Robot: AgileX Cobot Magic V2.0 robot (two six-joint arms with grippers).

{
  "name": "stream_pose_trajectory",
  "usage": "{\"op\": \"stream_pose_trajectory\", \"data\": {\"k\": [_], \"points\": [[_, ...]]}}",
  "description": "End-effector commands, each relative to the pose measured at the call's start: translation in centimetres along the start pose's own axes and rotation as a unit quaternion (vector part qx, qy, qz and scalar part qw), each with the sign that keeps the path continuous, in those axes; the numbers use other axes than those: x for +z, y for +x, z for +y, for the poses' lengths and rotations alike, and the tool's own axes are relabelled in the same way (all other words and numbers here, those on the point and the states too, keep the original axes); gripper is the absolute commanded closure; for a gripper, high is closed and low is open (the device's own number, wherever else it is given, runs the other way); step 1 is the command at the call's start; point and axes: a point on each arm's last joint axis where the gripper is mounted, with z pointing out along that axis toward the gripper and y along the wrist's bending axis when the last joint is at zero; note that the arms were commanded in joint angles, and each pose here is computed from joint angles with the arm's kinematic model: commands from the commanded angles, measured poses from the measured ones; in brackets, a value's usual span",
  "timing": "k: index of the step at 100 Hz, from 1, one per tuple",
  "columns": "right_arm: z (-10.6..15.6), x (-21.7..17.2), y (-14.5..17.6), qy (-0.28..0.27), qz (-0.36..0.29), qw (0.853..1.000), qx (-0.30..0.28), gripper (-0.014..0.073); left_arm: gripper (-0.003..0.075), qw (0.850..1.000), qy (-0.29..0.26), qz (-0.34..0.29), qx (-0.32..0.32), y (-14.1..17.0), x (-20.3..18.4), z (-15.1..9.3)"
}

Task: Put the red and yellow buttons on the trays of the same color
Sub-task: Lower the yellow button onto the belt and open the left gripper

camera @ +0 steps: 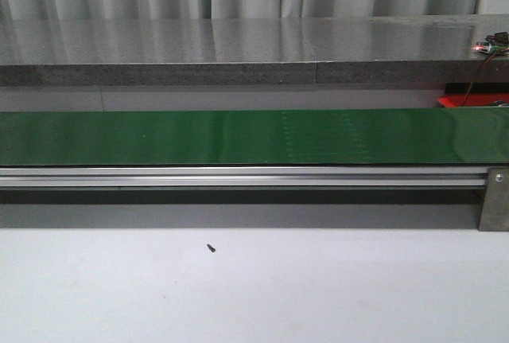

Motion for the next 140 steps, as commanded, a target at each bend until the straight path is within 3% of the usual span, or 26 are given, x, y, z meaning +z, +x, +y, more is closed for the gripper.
{"op": "stream_pose_trajectory", "data": {"k": [1, 26, 55, 84, 140], "points": [[0.0, -0.3, -1.4, 0.003, -0.05, 0.999, -0.005, 0.0652, 0.016, 0.997, 0.014, -0.074, 0.004, -0.7, -4.3, -0.8], [0.0, -0.3, -1.4, 0.003, -0.05, 0.999, -0.005, 0.0652, 0.0164, 0.986, 0.002, -0.168, -0.015, -0.8, -9.7, 1.0], [0.0, -0.3, -1.4, 0.003, -0.05, 0.999, -0.005, 0.0652, 0.0164, 0.981, -0.034, -0.174, -0.084, -0.6, -10.6, 6.8], [0.0, -0.3, -1.4, 0.003, -0.05, 0.999, -0.005, 0.0652, 0.0162, 0.984, -0.054, -0.126, -0.11, -1.1, -5.9, 11.0], [0.0, -0.3, -1.4, 0.003, -0.05, 0.999, -0.005, 0.0652, 0.0164, 0.984, -0.028, -0.153, -0.09, -3.2, 2.2, 12.2]]}}
